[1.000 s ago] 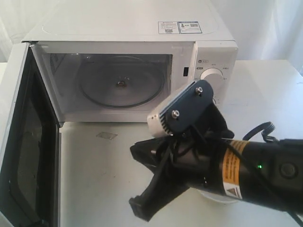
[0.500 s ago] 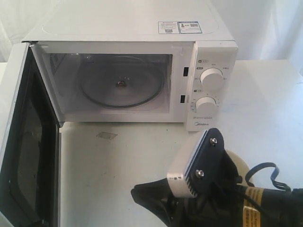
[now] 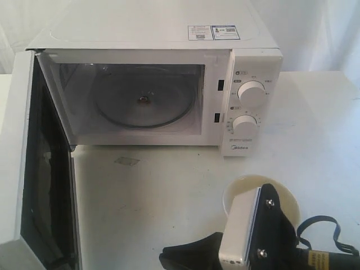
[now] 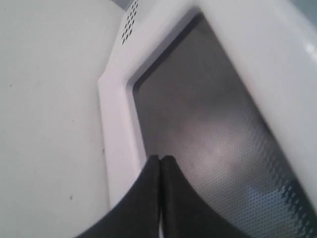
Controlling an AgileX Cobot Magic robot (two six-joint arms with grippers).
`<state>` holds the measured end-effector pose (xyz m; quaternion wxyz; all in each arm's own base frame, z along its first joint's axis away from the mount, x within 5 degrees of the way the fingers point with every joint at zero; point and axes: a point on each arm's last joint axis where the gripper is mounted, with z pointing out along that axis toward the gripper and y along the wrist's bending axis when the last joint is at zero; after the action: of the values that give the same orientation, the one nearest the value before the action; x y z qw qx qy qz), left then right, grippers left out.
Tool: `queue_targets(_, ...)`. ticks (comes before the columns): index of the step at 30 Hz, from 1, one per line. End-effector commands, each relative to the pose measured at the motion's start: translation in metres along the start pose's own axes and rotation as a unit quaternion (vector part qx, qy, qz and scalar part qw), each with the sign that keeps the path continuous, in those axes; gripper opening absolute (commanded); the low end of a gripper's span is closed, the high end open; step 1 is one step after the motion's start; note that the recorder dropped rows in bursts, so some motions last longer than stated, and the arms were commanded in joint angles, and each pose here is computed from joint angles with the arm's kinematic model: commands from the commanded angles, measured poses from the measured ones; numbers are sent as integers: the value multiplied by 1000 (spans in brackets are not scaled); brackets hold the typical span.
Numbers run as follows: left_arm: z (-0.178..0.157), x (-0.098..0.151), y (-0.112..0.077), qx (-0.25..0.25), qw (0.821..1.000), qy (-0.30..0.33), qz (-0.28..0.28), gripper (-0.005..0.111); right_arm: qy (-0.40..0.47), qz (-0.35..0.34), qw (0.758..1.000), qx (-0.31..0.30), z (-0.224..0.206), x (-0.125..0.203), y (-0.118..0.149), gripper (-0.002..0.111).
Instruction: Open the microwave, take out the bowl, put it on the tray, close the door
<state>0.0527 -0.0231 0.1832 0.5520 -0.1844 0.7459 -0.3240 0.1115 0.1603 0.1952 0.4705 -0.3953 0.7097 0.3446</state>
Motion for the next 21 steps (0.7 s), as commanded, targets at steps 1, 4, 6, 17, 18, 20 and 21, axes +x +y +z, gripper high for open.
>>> queue_targets(1, -7, -24, -18, 37, 996, -73, -20, 0, -2, -10, 1000, -5, -1, 3, 2, 0)
queue_targets(4, -21, -48, -42, 67, 989, -123, 43, 0, -2, -10, 1000, -5, -2, 3, 2, 0)
queue_targets(6, -35, -64, -64, 93, 981, -146, 88, 0, -2, -10, 1000, -5, -2, 3, 2, 0)
queue_targets(17, -78, -124, -161, 79, 951, 102, 279, 0, -2, -11, 1000, -5, -2, 3, 2, 0)
queue_targets(18, -74, -128, -159, 40, 951, 132, 277, 0, -2, -11, 1000, -5, -2, 3, 2, 0)
queue_targets(20, -68, -133, -150, -38, 945, 187, 265, 0, -2, -11, 1000, -5, -2, 3, 2, 0)
queue_targets(21, -64, -135, -143, -77, 936, 218, 265, 0, -2, -11, 1000, -5, -2, 3, 2, 0)
